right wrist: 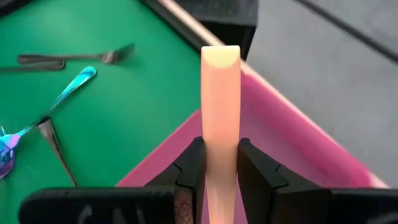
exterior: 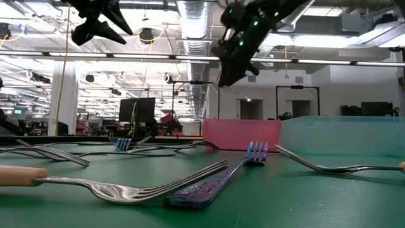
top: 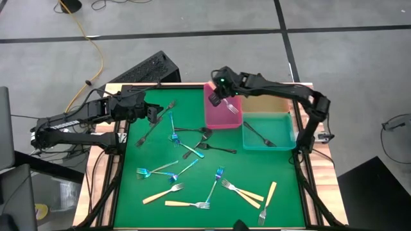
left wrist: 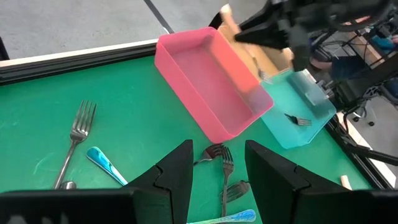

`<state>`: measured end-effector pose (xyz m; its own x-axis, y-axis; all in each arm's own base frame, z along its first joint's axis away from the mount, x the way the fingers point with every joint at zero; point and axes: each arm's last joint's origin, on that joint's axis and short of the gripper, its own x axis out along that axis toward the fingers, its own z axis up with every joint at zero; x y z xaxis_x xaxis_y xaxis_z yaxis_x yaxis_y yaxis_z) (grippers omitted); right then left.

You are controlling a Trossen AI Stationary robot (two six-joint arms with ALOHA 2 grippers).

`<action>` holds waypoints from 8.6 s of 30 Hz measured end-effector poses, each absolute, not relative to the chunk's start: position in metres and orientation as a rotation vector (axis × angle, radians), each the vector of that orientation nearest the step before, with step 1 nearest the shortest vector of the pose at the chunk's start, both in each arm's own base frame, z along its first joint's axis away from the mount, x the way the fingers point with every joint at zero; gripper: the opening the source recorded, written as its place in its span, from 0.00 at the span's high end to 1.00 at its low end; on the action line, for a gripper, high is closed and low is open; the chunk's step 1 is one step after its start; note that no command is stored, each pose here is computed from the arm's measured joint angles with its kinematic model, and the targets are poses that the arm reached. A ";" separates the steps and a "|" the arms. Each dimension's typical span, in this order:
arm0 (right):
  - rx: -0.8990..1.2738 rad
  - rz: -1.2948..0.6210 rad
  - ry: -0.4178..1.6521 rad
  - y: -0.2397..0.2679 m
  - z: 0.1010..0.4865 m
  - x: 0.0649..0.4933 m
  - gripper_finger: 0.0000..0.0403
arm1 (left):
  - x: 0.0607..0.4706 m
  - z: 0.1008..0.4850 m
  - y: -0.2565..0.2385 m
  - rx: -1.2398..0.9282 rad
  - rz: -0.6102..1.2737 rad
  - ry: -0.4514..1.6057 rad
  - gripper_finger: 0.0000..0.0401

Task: Sort silverware by color (type)
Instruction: Put the yellow fork into the pink bin, then put the blue fork into the orange bin

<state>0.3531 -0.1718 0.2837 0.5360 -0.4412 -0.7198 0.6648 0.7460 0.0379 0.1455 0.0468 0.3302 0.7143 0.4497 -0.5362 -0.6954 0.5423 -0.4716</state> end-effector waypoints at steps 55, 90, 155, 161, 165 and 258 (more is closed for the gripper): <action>0.574 -0.775 0.988 -0.201 0.160 0.389 0.76 | 0.145 0.330 0.047 -0.728 0.715 0.372 0.68; 0.604 -0.818 1.058 -0.201 0.157 0.381 0.56 | 0.144 0.329 0.047 -0.722 0.730 0.383 0.68; 0.098 -0.281 1.363 -0.034 0.323 0.409 0.48 | 0.142 0.325 0.046 -0.715 0.719 0.449 0.68; 0.080 -0.228 1.367 0.024 0.327 0.406 0.48 | 0.142 0.324 0.045 -0.717 0.682 0.465 0.68; -0.027 -0.118 1.345 0.053 0.328 0.406 0.48 | 0.142 0.324 0.044 -0.700 0.645 0.485 0.68; -0.687 0.677 1.218 0.165 0.143 0.407 0.57 | 0.140 0.321 0.043 -0.709 0.649 0.522 0.68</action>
<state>0.4067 0.1652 0.1433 0.2088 0.0950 -0.9733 -0.7766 0.6210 -0.1060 0.1404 0.0430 0.3215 0.6861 0.3600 -0.6322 -0.6947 0.5821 -0.4225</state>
